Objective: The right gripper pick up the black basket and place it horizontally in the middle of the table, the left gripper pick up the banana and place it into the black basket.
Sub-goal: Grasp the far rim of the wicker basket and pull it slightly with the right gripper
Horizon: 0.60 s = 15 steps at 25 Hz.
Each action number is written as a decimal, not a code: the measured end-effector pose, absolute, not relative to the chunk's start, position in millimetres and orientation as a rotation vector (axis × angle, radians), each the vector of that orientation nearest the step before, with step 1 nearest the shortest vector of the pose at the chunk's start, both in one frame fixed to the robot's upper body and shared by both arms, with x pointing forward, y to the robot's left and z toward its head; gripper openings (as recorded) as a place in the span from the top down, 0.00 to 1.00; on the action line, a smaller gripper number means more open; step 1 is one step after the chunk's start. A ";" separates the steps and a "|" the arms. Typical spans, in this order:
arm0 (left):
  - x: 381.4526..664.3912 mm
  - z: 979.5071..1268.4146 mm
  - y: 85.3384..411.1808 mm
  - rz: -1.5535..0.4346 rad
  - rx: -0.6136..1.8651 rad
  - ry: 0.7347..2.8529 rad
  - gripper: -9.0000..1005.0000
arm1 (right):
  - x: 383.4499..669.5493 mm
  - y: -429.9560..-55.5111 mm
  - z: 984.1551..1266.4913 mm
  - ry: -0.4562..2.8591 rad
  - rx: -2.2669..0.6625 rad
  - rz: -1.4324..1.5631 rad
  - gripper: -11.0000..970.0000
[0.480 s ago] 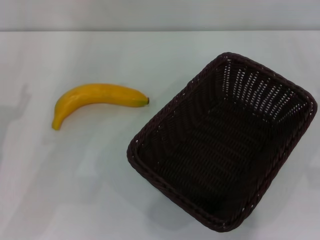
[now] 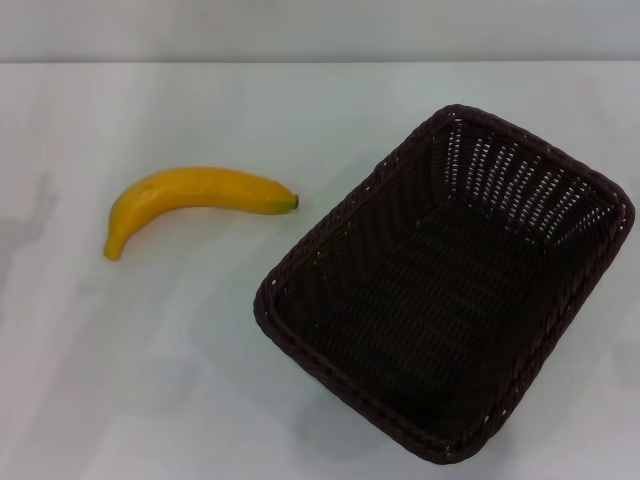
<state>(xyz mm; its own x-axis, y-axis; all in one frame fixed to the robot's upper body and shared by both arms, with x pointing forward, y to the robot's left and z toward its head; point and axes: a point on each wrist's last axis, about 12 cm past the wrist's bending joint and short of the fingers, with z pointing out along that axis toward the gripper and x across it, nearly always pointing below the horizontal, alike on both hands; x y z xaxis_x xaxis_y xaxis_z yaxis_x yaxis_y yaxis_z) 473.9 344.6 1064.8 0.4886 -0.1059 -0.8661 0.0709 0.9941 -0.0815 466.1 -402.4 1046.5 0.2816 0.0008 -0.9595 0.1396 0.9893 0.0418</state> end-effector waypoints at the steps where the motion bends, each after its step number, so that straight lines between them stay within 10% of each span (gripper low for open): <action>1: 473.5 1064.8 344.8 -0.107 -0.037 1.054 0.12 | 465.5 -402.0 1046.2 1.283 0.128 -0.092 0.10; 15: 469.9 1063.1 344.7 -0.111 -0.038 1.059 0.12 | 466.9 -401.3 1046.6 1.282 0.127 -0.089 0.10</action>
